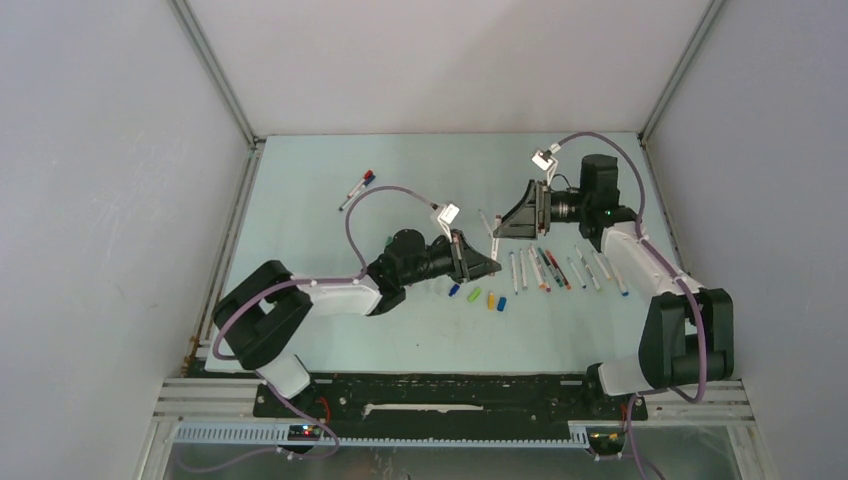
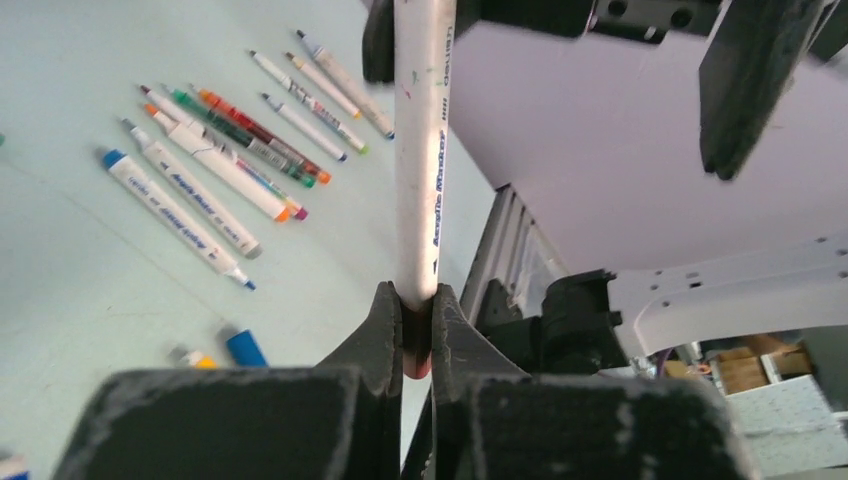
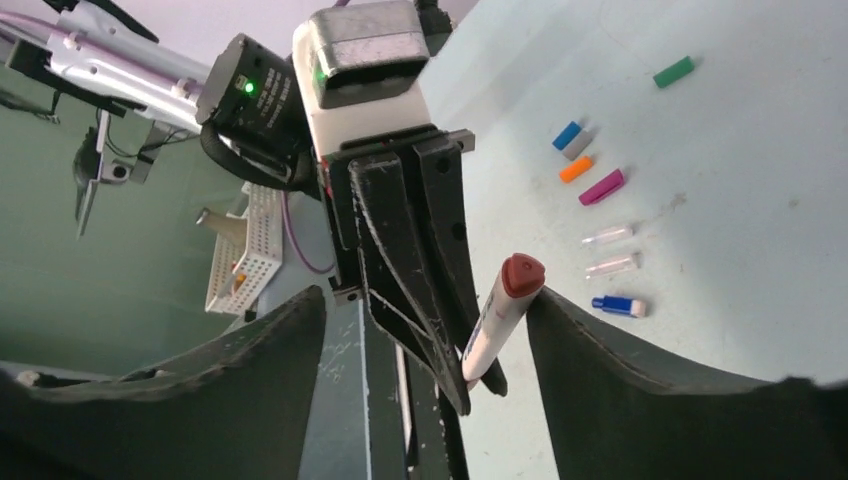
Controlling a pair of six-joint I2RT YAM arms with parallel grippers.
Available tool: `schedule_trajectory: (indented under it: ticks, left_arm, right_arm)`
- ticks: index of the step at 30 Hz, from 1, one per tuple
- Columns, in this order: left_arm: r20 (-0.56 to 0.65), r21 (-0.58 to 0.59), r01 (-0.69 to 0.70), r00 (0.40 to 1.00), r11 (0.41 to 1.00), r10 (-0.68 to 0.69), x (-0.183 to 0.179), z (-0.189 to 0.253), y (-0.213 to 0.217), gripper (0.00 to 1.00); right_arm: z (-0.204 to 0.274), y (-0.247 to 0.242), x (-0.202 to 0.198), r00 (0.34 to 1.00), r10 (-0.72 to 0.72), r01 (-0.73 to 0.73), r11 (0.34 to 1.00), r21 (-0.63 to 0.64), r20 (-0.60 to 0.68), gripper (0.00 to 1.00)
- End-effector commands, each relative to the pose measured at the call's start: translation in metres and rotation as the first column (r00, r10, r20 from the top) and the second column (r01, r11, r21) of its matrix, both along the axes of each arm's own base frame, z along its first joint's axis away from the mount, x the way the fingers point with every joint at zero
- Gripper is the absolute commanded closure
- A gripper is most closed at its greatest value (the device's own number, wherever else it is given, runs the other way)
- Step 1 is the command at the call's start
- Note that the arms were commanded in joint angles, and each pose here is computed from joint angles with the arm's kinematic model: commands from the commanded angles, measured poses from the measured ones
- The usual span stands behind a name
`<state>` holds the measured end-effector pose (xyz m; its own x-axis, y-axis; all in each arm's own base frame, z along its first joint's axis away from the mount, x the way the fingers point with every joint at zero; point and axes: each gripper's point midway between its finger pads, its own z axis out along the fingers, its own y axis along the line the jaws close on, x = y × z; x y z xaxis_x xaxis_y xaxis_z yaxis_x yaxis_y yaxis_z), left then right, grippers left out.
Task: Open the pen caps
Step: Open the pen cap from the pen.
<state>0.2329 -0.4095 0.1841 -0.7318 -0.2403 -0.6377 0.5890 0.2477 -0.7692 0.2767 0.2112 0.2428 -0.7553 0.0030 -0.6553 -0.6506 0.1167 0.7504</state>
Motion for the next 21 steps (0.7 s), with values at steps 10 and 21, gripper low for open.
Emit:
schedule_trajectory:
  ticks: [10, 21]
  left_arm:
    - [-0.013, 0.368, 0.231, 0.97, 0.901, -0.244, -0.046, -0.009, 0.057, 0.99]
    - [-0.132, 0.287, 0.412, 0.911, 0.865, -0.39, -0.082, 0.012, 0.064, 0.97]
  right_arm:
    - [0.006, -0.041, -0.045, 0.695, 0.27, -0.034, 0.938, -0.344, 0.667, 0.17]
    - [0.008, -0.009, -0.102, 0.041, 0.586, -0.19, 0.8, -0.57, 0.809, 0.05]
